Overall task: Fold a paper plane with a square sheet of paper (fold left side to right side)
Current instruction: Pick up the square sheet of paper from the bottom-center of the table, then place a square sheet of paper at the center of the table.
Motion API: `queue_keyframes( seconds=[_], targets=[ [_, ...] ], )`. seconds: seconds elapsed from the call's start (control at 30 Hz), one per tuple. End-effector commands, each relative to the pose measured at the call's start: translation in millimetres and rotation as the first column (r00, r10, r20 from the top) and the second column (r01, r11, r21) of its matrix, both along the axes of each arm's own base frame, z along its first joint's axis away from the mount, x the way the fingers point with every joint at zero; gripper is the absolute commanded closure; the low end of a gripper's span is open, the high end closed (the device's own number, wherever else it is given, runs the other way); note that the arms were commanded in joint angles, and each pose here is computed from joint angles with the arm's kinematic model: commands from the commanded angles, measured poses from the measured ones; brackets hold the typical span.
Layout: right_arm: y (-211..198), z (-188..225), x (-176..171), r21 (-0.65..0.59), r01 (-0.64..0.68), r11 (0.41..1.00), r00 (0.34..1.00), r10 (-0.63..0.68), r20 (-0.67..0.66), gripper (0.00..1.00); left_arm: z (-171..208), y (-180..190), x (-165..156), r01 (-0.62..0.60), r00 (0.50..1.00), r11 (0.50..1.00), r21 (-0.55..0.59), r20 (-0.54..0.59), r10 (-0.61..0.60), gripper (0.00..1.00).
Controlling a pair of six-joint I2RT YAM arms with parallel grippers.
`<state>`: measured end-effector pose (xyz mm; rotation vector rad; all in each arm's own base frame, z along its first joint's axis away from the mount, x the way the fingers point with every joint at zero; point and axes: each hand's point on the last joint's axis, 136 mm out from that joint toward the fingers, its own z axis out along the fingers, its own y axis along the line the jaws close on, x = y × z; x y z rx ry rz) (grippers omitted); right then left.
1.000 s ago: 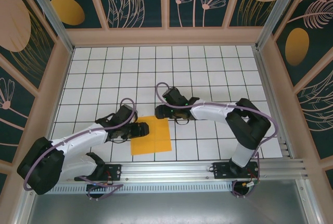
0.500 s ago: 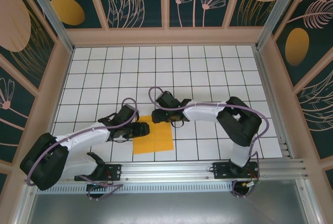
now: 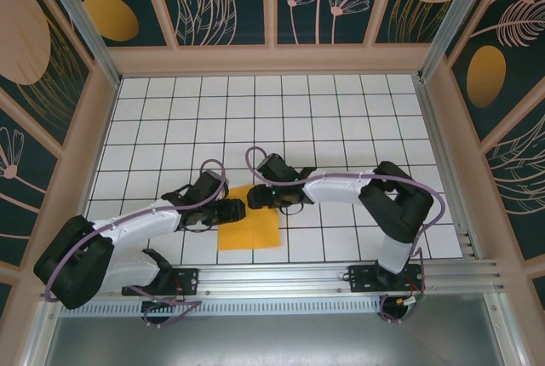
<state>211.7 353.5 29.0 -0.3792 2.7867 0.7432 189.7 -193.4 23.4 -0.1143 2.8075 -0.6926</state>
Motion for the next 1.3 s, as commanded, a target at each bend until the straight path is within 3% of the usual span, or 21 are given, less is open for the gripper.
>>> queue_keyframes(
  seconds=[0.0, 0.2, 0.3, 0.63, 0.83, 0.97, 1.13, 1.27],
  targets=[
    [-4, 6, -14, 0.027, -0.021, 0.999, 0.999, 0.022, -0.048, 0.46, -4, 3, -1, -0.016, 1.000, 1.000, 0.018, -0.002, 0.016, 0.34],
    [-12, 23, -3, 0.137, 0.005, 0.991, 1.000, -0.002, -0.023, 0.69, 25, 1, 21, -0.054, 0.991, 0.998, -0.012, 0.121, 0.055, 0.32],
    [-20, 36, 5, 0.227, 0.023, 0.974, 1.000, -0.022, -0.005, 0.76, 45, 0, 36, -0.082, 0.976, 0.996, -0.028, 0.199, 0.086, 0.28],
    [-94, 92, 48, 0.476, 0.034, 0.879, 0.986, -0.107, 0.126, 0.77, 120, -13, 82, -0.057, 0.904, 0.996, -0.063, 0.420, 0.079, 0.15],
    [-144, 149, 76, 0.565, -0.042, 0.824, 0.946, -0.148, 0.287, 0.78, 186, -25, 117, 0.102, 0.831, 0.973, -0.205, 0.555, 0.029, 0.12],
    [-153, 191, 76, 0.571, -0.151, 0.807, 0.909, -0.114, 0.402, 0.78, 225, -42, 128, 0.274, 0.746, 0.942, -0.196, 0.661, -0.080, 0.13],
    [-147, 238, 57, 0.549, -0.322, 0.771, 0.846, -0.025, 0.532, 0.78, 268, -78, 118, 0.544, 0.602, 0.824, -0.159, 0.757, -0.252, 0.19],
    [-145, 270, 41, 0.510, -0.412, 0.756, 0.794, 0.022, 0.608, 0.79, 286, -91, 109, 0.651, 0.531, 0.745, -0.146, 0.788, -0.310, 0.19]
  ],
)
